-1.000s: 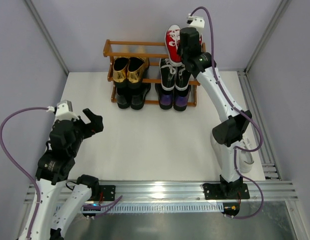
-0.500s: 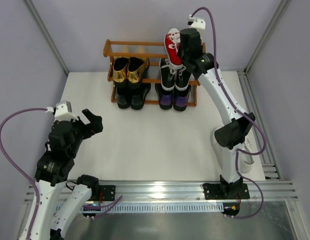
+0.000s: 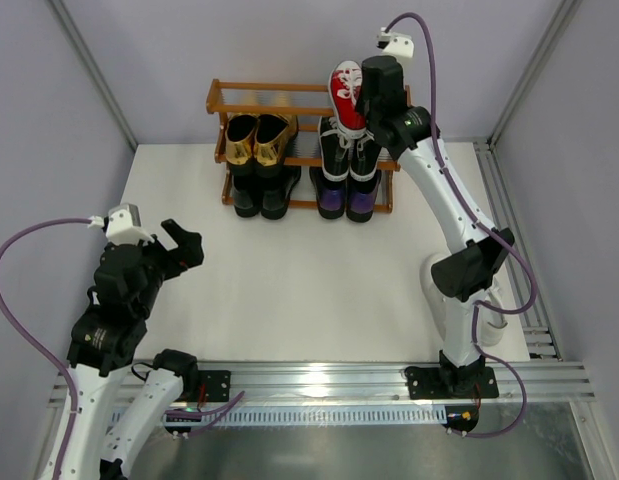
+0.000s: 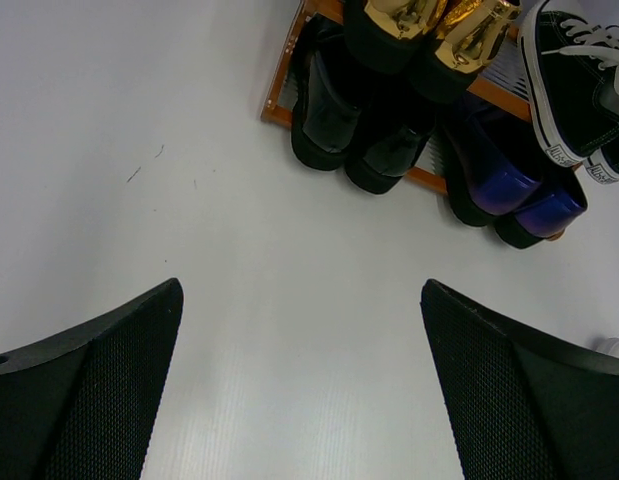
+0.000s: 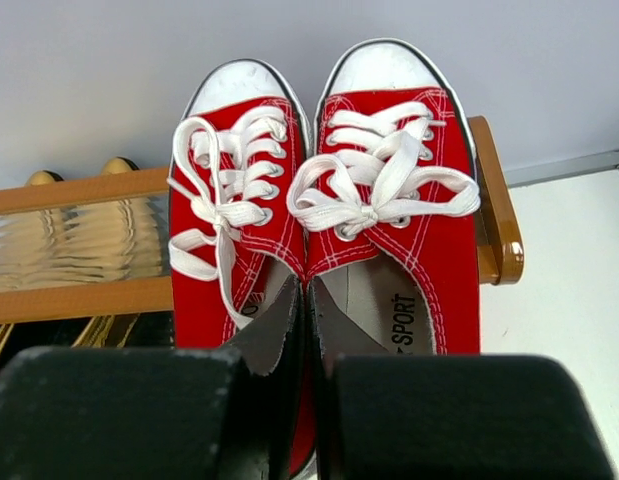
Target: Place and organize the shoes onto the shoe shelf
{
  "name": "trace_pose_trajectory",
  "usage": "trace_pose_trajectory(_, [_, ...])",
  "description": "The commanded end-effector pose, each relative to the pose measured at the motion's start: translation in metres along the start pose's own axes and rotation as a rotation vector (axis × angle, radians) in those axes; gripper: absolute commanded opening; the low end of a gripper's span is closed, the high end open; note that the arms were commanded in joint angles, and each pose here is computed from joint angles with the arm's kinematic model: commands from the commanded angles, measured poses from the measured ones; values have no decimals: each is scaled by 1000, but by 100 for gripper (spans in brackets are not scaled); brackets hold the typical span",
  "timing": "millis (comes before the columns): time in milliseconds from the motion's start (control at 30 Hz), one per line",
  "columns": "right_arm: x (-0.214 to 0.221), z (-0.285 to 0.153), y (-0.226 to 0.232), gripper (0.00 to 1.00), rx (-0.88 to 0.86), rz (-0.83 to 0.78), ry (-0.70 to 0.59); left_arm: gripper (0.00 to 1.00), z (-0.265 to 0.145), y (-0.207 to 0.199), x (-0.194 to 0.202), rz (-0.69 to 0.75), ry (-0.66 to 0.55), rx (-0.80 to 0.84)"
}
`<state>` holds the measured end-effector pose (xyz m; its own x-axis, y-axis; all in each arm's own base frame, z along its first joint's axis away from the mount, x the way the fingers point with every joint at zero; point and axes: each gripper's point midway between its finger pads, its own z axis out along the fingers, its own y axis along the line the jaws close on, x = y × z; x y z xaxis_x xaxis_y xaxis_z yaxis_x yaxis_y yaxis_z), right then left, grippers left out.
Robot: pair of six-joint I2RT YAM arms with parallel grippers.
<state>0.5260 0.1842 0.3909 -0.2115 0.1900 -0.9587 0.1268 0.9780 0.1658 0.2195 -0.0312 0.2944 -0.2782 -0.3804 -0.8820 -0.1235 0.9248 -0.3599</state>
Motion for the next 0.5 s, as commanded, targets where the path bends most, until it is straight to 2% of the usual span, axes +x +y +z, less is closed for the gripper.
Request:
trace_pose_trajectory(0, [-96, -35, 11, 7, -76, 193, -265, 100, -6, 2, -10, 6, -33, -10])
trace_pose_trajectory(300, [-82, -19, 14, 9, -66, 169, -244, 100, -7, 4, -9, 8, -31, -12])
trace_pose_trajectory(467, [-83, -22, 15, 26, -84, 172, -242, 100, -8, 4, -10, 11, -35, -12])
